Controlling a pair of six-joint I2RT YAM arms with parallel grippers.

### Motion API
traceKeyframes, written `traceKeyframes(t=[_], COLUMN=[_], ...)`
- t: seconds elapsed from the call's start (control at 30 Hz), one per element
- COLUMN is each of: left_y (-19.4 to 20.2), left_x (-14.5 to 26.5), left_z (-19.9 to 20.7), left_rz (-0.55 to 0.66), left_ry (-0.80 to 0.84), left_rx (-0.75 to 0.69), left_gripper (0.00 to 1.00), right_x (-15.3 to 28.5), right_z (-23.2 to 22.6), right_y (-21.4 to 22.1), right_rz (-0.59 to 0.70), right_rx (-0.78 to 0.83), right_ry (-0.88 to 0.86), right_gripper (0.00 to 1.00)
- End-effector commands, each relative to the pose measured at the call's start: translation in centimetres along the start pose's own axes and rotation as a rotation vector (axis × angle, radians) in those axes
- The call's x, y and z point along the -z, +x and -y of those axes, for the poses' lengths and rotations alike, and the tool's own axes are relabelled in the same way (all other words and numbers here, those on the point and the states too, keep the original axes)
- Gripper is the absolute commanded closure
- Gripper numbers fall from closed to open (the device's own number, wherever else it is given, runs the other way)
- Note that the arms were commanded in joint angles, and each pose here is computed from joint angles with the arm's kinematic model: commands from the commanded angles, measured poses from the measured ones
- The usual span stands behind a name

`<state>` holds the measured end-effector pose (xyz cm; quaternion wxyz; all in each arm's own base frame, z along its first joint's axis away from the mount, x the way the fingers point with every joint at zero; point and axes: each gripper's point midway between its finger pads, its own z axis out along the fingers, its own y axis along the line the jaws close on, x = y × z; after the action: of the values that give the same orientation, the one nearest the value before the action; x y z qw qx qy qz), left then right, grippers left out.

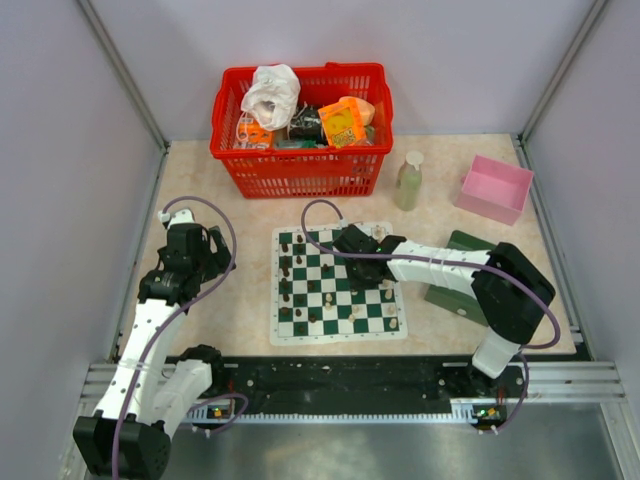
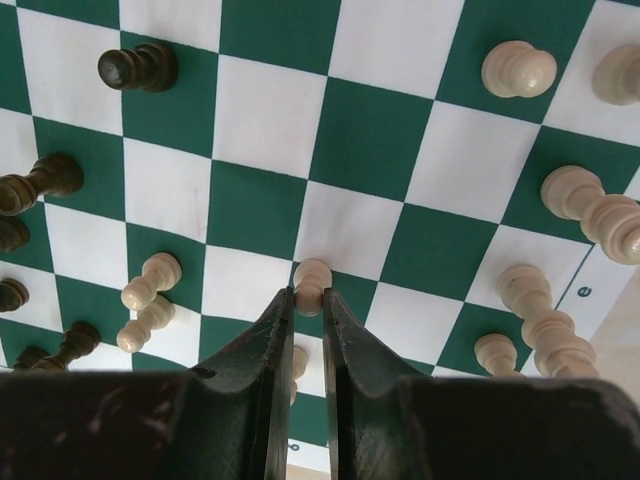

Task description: Set up the chess pieces on the board

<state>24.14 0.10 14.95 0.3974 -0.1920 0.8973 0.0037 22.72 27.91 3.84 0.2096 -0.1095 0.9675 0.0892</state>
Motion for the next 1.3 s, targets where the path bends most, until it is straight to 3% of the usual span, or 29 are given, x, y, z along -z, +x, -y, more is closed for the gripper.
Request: traceKeyframes(t=[0.0, 0.47, 1.27], left_y=[-0.9, -0.9, -0.9], left_x=[0.1, 0.1, 0.0], left_z=[0.5, 0.4, 0.4], left_rz=[0.04, 0.04, 0.037], left_ry=[0.025, 0.022, 0.017], left_rx=[0.004, 0.005, 0.004], left_gripper=[0.07, 0.07, 0.07], right_x=[1.5, 1.5, 0.2], right_z=[0.2, 3.5, 5.0], right_y=[-3.0, -7.6, -7.3], right_rz=[0.114, 0.205, 0.19], right_rx=[0.005, -0.094, -0.087], right_ry=[0.026, 0.044, 0.105], right_gripper=[0.86, 0.86, 0.86])
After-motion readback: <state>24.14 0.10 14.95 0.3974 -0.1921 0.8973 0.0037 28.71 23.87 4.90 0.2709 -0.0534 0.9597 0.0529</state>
